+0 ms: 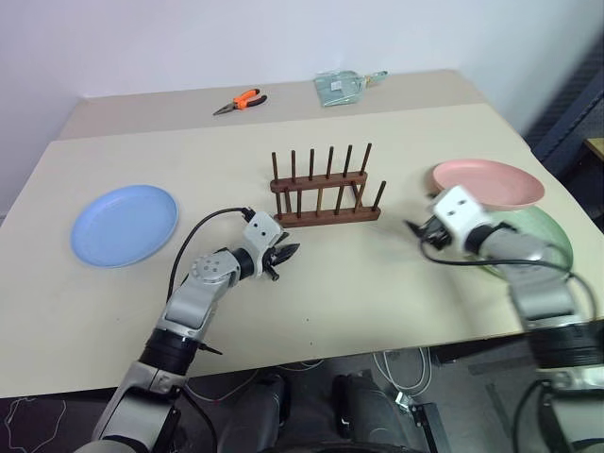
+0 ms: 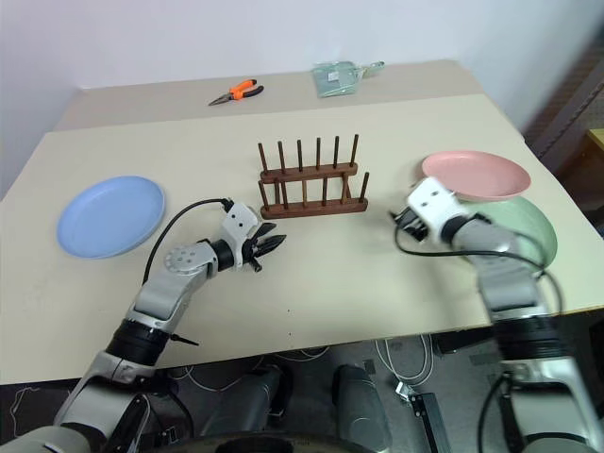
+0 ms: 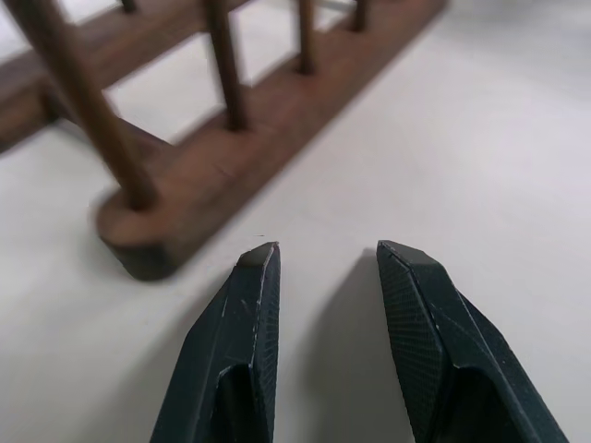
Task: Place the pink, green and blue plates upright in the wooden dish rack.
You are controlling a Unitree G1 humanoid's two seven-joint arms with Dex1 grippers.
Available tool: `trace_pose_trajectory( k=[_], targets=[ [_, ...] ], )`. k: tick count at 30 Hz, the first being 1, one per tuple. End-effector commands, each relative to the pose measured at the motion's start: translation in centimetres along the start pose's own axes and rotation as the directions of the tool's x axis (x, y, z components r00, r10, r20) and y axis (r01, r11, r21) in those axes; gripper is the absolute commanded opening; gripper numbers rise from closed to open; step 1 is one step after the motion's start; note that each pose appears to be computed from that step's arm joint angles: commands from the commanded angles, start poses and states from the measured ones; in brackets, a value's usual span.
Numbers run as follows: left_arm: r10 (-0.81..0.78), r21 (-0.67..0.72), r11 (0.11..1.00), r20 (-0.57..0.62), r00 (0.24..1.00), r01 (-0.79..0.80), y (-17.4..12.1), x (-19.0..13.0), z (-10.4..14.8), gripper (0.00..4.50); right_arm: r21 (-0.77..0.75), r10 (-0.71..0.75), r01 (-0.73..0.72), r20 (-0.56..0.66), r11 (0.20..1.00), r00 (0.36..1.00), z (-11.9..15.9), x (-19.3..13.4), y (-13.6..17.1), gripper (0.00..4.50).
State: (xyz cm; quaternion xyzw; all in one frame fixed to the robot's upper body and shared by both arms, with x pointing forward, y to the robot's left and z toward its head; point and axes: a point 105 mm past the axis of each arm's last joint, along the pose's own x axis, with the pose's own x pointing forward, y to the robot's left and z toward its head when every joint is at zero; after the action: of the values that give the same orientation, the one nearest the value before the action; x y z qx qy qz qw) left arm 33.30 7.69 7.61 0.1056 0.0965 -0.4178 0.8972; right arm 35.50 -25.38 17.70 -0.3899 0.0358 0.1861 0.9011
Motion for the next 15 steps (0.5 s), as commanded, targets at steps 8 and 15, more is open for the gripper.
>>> trace_pose_trajectory(
  k=[8, 15],
  targets=[
    [-0.135, 0.014, 0.991, 0.084, 0.987, 0.134, -2.5, 0.1, 2.8, 1.66, -0.352, -0.076, -0.024, -0.268, 0.936, 0.961, -4.9, -1.9, -3.9, 3.32],
    [-0.15, 0.007, 0.989, 0.121, 0.981, 0.15, -2.9, 0.3, 3.7, 1.66, -0.473, -0.152, -0.023, -0.328, 0.881, 0.932, -8.2, 0.2, -4.7, 2.55]
  ],
)
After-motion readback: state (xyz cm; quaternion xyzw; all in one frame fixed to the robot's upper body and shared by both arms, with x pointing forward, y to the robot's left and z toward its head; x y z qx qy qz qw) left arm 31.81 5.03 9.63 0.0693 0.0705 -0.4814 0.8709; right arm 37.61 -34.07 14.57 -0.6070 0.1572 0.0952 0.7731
